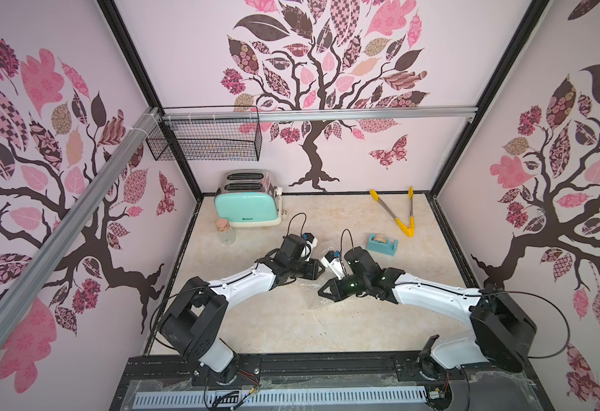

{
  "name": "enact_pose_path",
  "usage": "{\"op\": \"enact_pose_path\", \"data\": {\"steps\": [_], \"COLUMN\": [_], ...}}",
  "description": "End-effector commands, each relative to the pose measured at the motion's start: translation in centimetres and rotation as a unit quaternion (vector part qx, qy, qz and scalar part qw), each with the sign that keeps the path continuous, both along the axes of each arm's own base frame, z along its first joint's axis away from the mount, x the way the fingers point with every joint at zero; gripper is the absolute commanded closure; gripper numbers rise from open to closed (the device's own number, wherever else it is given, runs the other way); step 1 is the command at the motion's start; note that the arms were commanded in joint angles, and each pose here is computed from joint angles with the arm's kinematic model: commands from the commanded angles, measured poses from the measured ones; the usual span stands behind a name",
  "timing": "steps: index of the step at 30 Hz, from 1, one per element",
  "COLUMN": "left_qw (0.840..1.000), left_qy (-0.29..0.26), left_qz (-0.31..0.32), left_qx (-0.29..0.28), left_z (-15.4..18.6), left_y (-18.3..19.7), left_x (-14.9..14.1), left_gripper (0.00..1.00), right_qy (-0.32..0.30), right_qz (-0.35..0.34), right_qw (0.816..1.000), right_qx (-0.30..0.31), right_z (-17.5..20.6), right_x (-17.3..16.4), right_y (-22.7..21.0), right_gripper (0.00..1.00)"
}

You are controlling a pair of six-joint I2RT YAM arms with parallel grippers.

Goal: Wrap mugs in bubble wrap
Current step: Stick the tape on the bubble wrap.

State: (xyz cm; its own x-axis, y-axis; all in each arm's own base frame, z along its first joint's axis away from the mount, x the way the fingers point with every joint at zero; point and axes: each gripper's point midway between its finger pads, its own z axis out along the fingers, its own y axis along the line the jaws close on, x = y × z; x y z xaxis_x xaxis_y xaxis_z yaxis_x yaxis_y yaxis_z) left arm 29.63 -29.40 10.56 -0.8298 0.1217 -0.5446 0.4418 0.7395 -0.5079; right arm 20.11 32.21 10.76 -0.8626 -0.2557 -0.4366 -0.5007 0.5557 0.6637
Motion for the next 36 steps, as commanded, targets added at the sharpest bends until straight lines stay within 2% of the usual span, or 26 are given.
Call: {"op": "enact_pose_path", "data": {"steps": [1,10,14,16,29,36], "left_qw": [1.0,1.0,1.0,1.0,1.0,0.999], "left_qy": [-0.016,-0.017,-0.018,-0.019,-0.023,-0.034], "left_qz": [-0.009,-0.009,-0.01,-0.009,-0.01,-0.01], "left_qx": [-0.009,-0.011,-0.011,-0.011,-0.011,-0.017], "left_z": [1.0,1.2,1.2,1.2,1.6,3.1], "left_y": [-0.3,-0.4,-0.4,-0.3,-0.3,-0.3], "left_x": [0.0,0.0,-0.1,0.0,-0.1,-0.1], "left_gripper": [0.64,0.64,0.64,0.64,0.64,0.59], "right_qy": [0.008,-0.009,-0.026,-0.042,0.004,-0.003], "right_qz": [-0.005,0.0,0.009,-0.003,-0.02,-0.018], "right_qw": [1.0,1.0,0.998,0.997,1.0,0.999], "right_qx": [-0.011,0.016,0.063,0.067,0.021,0.035], "right_z": [-1.7,0.9,3.8,4.4,-1.7,-0.3], "right_x": [-0.5,-0.6,-1.0,-0.7,0.3,0.2], "right_y": [-0.5,-0.3,0.2,-0.1,0.4,0.4], "right_gripper": [0.91,0.91,0.9,0.89,0.91,0.91]}}
